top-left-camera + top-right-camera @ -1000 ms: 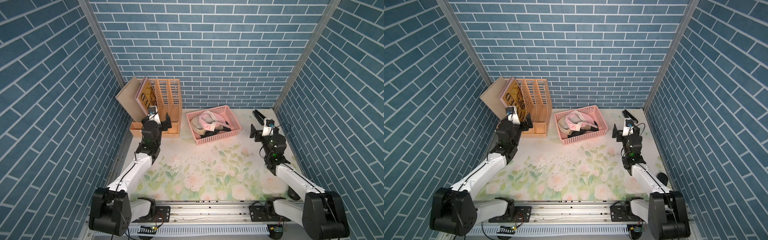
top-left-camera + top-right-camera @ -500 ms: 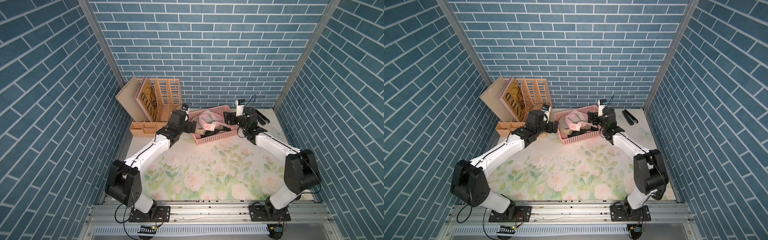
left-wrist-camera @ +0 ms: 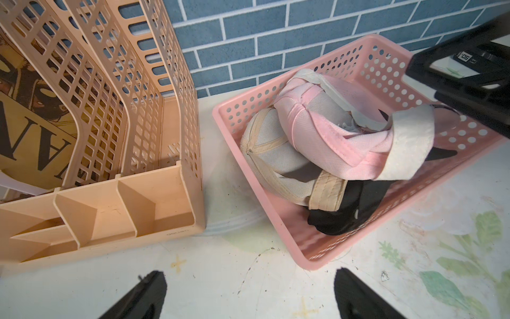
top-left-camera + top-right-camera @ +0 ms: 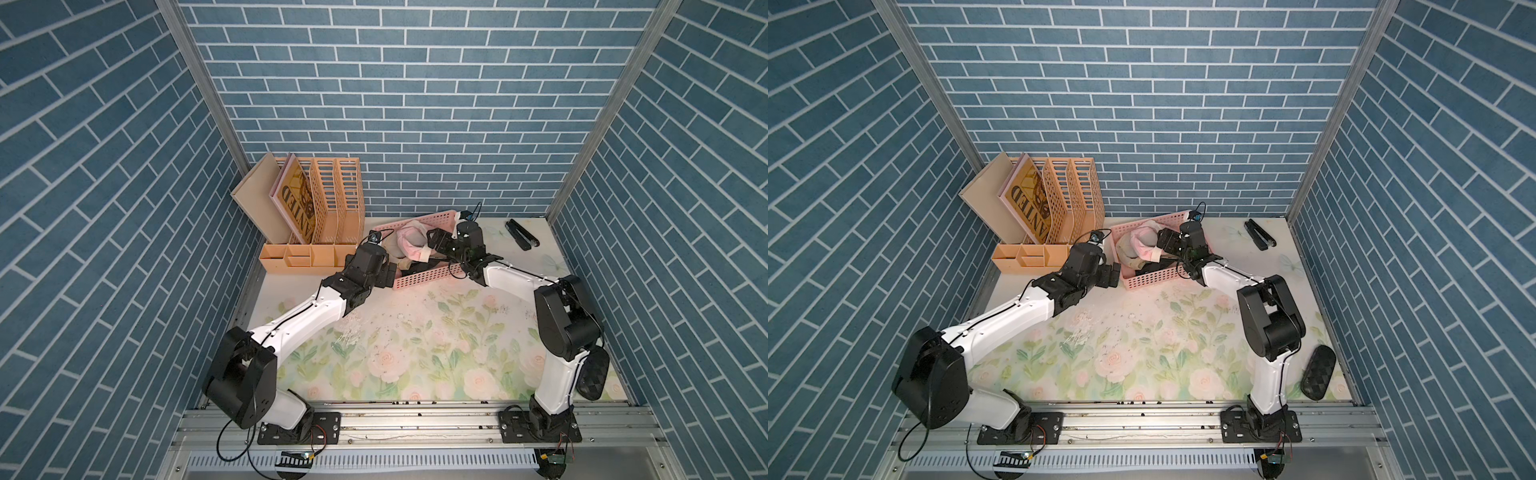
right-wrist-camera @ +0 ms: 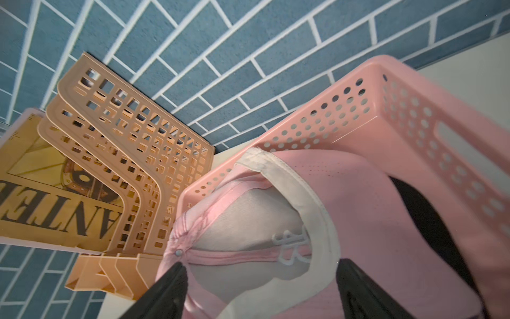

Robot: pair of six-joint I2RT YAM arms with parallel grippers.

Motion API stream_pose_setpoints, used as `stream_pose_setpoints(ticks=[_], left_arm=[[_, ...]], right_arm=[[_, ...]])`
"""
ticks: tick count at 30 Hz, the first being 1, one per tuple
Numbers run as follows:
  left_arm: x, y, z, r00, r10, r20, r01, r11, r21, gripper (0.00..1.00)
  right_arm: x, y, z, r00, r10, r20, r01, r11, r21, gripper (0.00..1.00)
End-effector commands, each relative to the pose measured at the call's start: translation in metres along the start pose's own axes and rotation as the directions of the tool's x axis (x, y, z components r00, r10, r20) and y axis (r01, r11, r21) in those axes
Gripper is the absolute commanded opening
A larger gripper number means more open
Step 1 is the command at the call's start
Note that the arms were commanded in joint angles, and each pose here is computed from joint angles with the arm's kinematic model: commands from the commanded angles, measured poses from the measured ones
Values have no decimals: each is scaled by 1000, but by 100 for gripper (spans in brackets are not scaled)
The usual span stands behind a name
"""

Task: Turn the baseball cap inside out
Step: Pick up the baseball cap from the basket.

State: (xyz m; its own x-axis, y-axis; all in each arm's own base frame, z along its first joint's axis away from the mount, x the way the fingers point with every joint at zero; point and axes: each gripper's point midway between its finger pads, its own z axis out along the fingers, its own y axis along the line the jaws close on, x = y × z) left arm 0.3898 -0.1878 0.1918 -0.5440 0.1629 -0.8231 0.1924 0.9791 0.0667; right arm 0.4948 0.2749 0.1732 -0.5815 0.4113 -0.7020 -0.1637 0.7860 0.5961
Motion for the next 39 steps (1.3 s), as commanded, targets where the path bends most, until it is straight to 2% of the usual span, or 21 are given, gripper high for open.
stream_pose_setpoints(ticks=[1,5,8,11,13,14,16,19,21,24,26,28,30,32,35,39], left_arm=[[-8,1,-2,999,-17,28,18,1000,-24,100],[-7,-11,-5,997,-67,39,67,998,18,99],[-9,-9,-8,997,-59,47,60,998,-22,99],[-11,-5,-12,998,-54,42,56,997,-51,99],[-14,-5,-15,997,-62,52,64,997,-45,100],[-16,-5,-16,996,-66,58,68,997,-42,100],[-18,-4,-17,996,-65,60,68,997,-45,100],[-23,-2,-22,996,-53,68,57,997,-50,100],[-27,0,-26,996,-34,78,38,998,-56,100],[-34,5,-29,997,-4,76,11,996,-93,100],[-38,6,-30,997,8,77,0,995,-102,100],[-41,6,-31,997,12,80,-4,995,-102,100],[-42,6,-31,997,6,82,2,995,-99,100],[-41,5,-31,997,-3,82,11,995,-95,100],[-40,5,-28,997,-7,79,14,995,-98,100],[-43,5,-30,996,-11,85,19,995,-101,100]], right_arm=[[-1,11,12,994,112,13,-111,993,-43,87],[8,4,18,988,152,-4,-152,988,-34,86],[10,5,18,988,156,-15,-156,987,-29,85],[3,9,0,990,137,23,-136,990,-23,85],[-5,19,-14,998,41,51,-41,999,-6,86],[-7,28,-19,997,-53,47,53,999,0,87],[-6,39,-27,965,-264,2,264,965,8,89],[-2,24,-44,824,-561,-83,567,821,68,92],[-2,6,-58,671,-726,-154,741,662,111,95],[10,-19,-69,416,-872,-260,909,408,85,98],[7,-34,-69,323,-897,-302,946,312,86,98],[2,-45,-64,273,-902,-335,962,262,79,97],[6,-51,-58,197,-915,-353,980,195,40,96],[8,-57,-48,152,-917,-368,987,160,10,95],[10,-63,-30,140,-917,-374,985,167,-41,93],[11,-70,-10,112,-917,-382,988,145,-58,91]])
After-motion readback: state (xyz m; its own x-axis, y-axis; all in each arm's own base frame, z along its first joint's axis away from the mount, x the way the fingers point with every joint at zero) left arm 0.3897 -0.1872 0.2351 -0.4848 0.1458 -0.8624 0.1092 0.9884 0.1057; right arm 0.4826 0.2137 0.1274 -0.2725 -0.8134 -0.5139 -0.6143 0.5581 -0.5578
